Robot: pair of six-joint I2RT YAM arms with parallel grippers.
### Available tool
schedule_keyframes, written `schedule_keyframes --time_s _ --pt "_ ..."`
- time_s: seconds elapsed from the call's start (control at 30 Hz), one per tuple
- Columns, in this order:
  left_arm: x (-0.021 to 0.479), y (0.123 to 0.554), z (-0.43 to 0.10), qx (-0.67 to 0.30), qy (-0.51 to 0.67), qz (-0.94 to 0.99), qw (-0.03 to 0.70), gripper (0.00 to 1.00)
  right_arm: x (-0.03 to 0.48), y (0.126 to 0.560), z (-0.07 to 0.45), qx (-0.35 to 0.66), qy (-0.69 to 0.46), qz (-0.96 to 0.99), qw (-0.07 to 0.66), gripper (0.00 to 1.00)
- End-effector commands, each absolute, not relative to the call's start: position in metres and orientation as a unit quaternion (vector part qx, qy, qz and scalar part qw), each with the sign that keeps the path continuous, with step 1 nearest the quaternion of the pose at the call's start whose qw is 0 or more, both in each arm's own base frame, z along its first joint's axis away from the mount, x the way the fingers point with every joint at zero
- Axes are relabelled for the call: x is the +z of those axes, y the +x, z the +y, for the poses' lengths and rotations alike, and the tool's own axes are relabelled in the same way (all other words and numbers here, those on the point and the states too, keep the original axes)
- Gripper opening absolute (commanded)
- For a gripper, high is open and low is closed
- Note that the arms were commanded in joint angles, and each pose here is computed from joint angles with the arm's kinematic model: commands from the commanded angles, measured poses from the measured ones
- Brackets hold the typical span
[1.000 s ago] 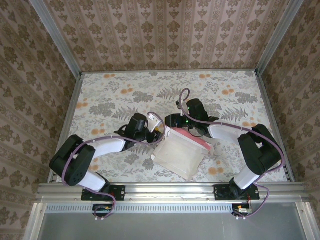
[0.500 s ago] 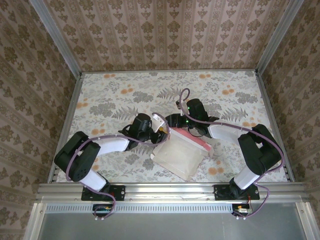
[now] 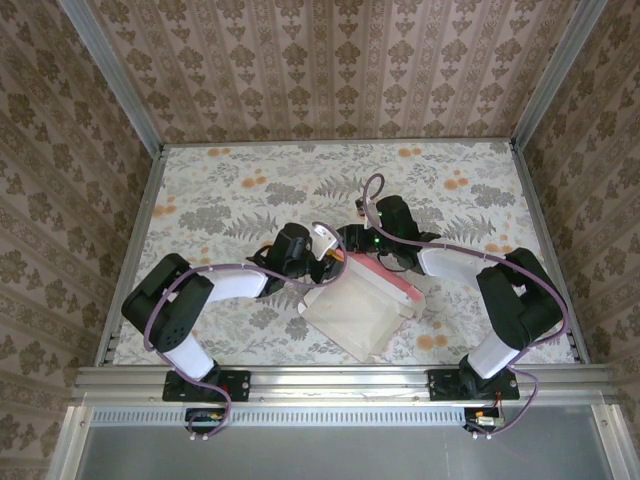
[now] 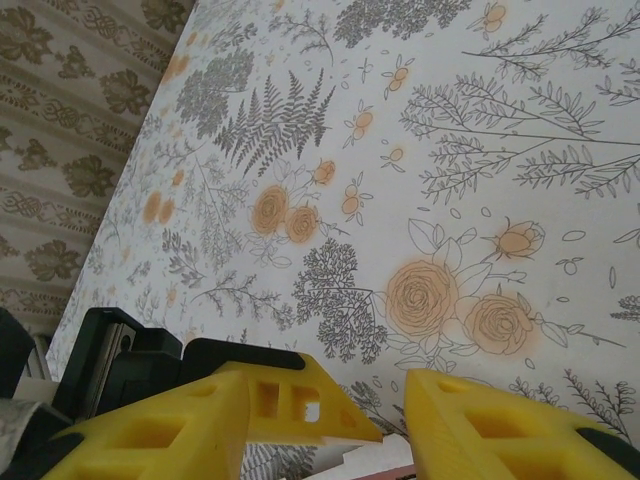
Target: Fold the paper box
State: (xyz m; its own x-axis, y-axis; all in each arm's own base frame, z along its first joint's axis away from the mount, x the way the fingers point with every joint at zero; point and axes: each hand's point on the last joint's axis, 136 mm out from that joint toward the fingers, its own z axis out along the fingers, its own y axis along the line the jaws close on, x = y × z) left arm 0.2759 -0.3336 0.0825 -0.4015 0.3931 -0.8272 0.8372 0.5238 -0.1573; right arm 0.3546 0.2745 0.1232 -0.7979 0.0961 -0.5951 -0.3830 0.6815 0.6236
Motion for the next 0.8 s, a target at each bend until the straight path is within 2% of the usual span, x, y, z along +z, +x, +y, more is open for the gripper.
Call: schedule_keyframes --time_s 0.0,0.4,0.77 --pt "0.092 0.286 -0.344 -0.286 0.39 0.777 0.403 0.3 0.09 0.332 0.272 0.379 -0.081 0.888 0.25 0.44" --pt "0.082 0.3 -0.344 -0.209 0.385 0.791 0.427 0.1 0.089 0.33 0.271 0.383 -0.074 0.887 0.246 0.4" --pt "0.076 0.306 -0.335 -0.131 0.387 0.793 0.452 0.08 0.096 0.33 0.267 0.376 -0.068 0.889 0.251 0.39"
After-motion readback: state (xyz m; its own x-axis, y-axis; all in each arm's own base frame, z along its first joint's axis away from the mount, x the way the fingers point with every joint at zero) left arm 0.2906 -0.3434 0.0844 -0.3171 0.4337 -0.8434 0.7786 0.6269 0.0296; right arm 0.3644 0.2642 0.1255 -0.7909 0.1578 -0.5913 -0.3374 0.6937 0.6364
